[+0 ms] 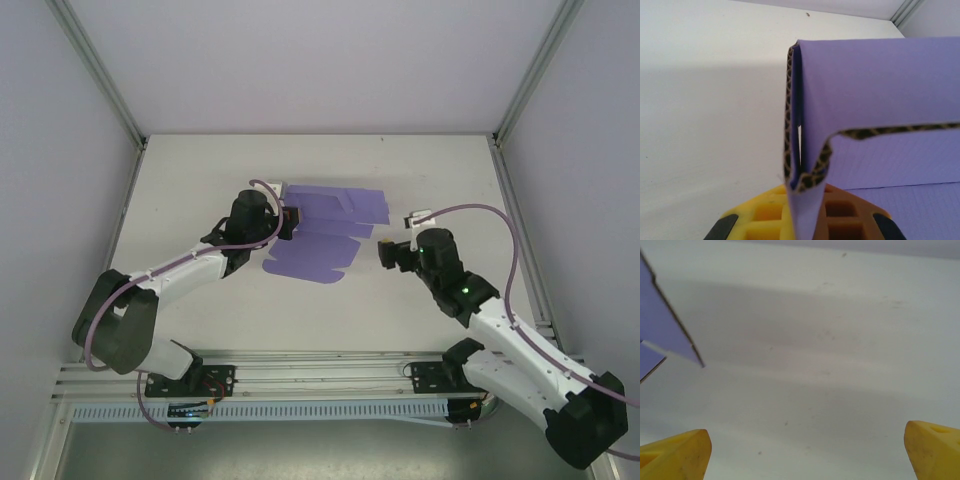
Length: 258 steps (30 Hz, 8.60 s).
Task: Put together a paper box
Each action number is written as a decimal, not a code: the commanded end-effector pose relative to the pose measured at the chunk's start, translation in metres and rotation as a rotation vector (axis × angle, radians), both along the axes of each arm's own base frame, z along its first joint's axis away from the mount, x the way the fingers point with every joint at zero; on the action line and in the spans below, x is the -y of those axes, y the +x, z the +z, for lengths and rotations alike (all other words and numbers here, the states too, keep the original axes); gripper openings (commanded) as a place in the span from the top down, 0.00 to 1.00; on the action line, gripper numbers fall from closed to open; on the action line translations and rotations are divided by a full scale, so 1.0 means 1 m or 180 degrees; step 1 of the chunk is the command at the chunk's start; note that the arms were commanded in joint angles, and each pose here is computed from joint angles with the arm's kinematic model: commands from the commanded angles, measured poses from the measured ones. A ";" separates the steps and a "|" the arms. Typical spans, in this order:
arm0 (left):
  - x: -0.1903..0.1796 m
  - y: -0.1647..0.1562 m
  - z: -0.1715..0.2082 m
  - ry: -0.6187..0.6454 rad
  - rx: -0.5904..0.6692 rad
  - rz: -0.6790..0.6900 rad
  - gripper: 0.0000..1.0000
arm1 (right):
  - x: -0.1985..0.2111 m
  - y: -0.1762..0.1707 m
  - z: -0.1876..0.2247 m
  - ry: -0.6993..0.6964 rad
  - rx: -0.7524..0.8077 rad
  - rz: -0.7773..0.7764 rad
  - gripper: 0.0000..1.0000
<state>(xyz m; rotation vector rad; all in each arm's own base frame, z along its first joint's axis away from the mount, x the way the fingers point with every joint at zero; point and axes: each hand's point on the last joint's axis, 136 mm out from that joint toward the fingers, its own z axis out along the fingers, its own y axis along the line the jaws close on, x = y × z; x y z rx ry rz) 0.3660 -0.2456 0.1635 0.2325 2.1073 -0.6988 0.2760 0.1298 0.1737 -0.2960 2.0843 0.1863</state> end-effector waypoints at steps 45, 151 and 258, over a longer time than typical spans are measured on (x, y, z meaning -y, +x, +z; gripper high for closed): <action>-0.003 -0.019 -0.019 0.0327 0.0235 -0.0369 1.00 | -0.092 0.055 0.028 -0.1068 0.0408 0.0679 0.01; 0.002 -0.005 -0.025 0.0183 -0.0221 -0.0128 1.00 | -0.141 0.024 0.016 0.0786 -0.0862 0.2040 0.25; 0.033 -0.002 -0.032 0.0648 -0.0488 -0.0147 1.00 | -0.063 0.158 -0.104 -0.1047 -0.0334 -0.0814 1.00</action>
